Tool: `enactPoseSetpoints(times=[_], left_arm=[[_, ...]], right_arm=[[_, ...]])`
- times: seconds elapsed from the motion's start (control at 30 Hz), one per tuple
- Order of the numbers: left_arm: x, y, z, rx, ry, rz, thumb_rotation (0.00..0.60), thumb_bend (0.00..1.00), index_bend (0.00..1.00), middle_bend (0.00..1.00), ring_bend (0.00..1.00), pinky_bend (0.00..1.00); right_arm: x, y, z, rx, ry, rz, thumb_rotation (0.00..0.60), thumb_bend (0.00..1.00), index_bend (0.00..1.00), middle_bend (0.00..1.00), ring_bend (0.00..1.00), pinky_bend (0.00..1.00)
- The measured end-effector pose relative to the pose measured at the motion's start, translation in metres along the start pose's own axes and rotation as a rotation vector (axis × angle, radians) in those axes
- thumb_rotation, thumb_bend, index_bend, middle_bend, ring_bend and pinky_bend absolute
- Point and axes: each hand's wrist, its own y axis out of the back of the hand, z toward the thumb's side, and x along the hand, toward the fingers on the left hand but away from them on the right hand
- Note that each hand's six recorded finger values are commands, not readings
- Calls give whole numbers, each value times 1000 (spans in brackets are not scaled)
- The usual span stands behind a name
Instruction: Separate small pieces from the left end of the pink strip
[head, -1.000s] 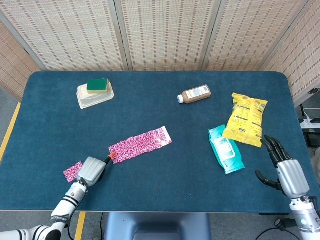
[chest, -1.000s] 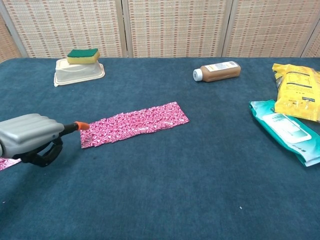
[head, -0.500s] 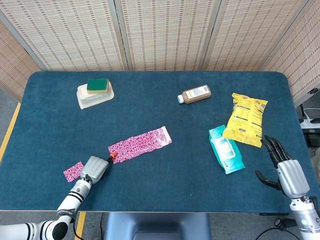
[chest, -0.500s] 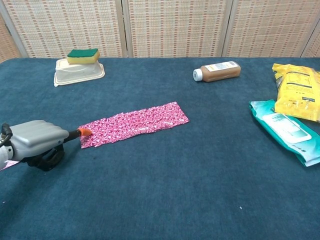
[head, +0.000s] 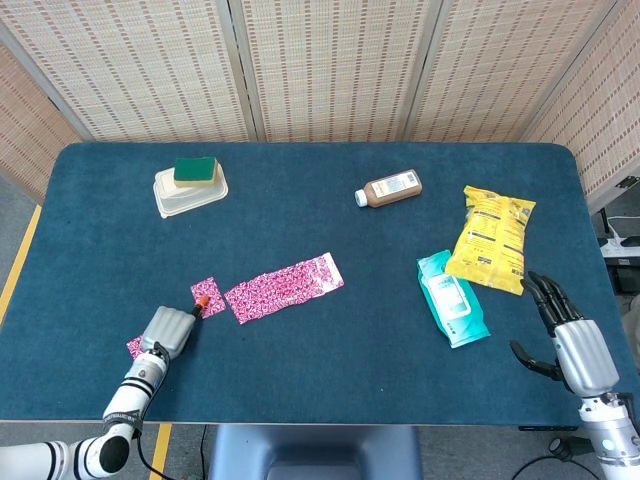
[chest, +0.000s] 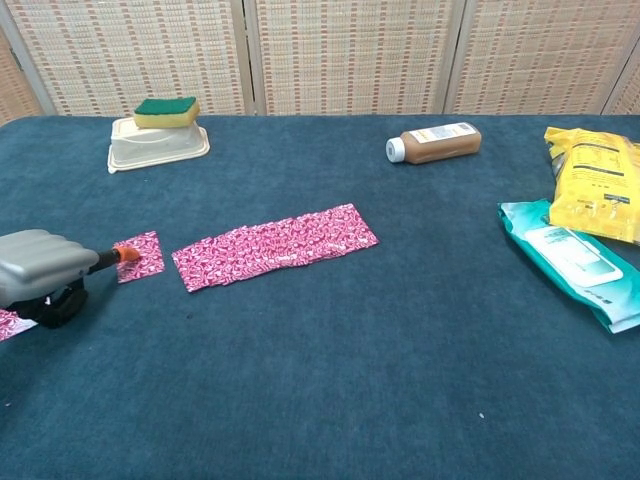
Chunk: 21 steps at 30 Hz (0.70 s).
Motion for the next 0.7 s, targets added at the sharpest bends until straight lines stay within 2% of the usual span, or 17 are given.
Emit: enactPoseSetpoints(times=[0.2, 0.47, 0.7], left_arm=[[1, -7, -26, 30, 66, -34, 600, 728, 83, 718, 745, 665], [1, -14, -66, 15, 176, -66, 600, 729, 94, 719, 748, 667], [-3, -3, -69, -19, 184, -10, 600, 726, 54, 720, 750, 668]], right_arm=[[1, -1, 0, 0, 0, 4, 600, 215, 0, 0, 0, 267], [1, 0, 0, -3, 2, 1, 600, 216, 0, 0, 0, 267], [1, -1, 0, -2, -1, 4, 600, 215, 0, 0, 0, 267]])
